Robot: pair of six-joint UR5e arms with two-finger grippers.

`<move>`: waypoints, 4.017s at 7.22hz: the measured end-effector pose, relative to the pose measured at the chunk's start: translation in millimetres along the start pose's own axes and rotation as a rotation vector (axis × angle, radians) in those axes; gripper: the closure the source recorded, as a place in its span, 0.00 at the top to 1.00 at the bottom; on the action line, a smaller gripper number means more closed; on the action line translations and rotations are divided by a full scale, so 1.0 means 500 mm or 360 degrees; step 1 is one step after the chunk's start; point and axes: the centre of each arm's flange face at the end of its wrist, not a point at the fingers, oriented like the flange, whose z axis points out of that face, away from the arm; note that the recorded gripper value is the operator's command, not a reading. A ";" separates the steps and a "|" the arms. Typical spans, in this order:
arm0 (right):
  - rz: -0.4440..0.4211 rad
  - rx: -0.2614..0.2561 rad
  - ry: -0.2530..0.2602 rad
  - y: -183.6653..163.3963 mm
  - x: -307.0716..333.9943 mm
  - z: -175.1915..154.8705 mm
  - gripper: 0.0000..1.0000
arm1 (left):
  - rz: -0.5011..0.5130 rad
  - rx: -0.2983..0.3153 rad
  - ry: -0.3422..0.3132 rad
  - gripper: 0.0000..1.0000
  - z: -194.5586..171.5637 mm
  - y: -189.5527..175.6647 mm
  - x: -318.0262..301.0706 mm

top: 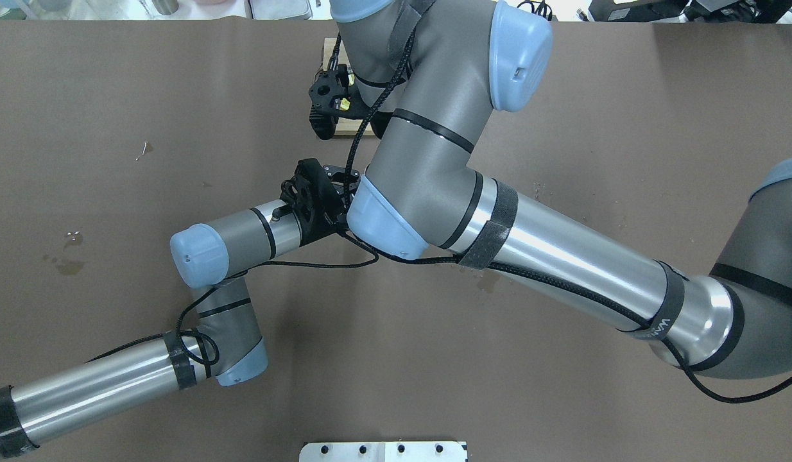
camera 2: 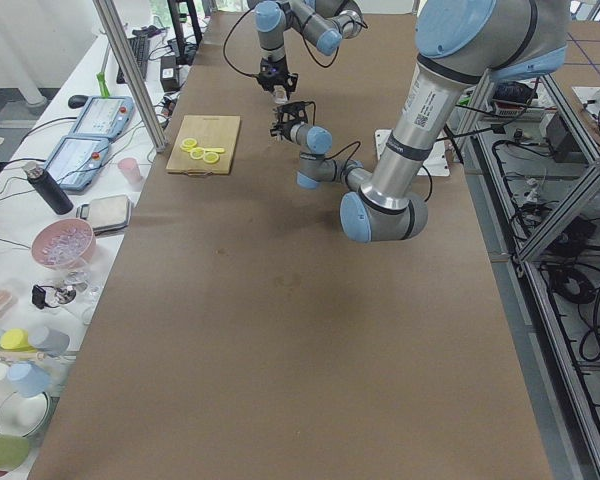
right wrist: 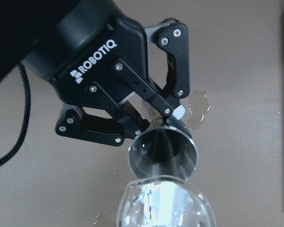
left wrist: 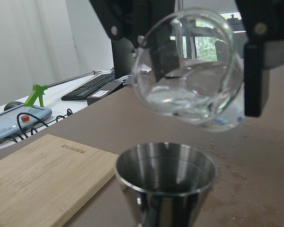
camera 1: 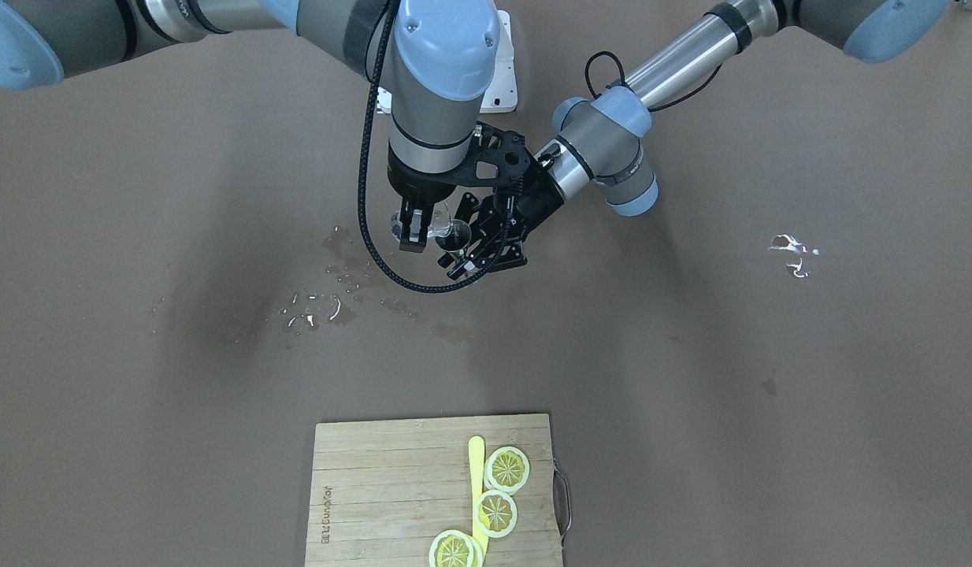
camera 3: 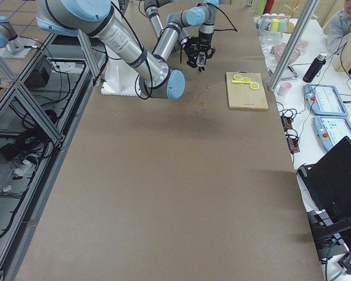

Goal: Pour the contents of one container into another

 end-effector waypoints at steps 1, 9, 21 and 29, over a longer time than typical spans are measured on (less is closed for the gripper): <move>0.0011 -0.0019 -0.0009 -0.006 0.004 -0.001 0.00 | 0.0000 0.0000 0.0000 0.00 0.000 0.000 0.000; 0.0112 -0.0163 -0.0062 -0.028 0.025 -0.026 0.00 | 0.0000 0.0002 0.0001 0.00 -0.001 -0.001 0.000; 0.0069 0.0200 0.0039 0.079 0.019 -0.143 0.00 | 0.0000 0.0002 -0.0002 0.00 -0.002 0.000 0.000; -0.0042 0.0588 0.0337 0.370 0.014 -0.098 0.00 | 0.0009 0.0032 -0.0014 0.00 -0.017 -0.006 -0.019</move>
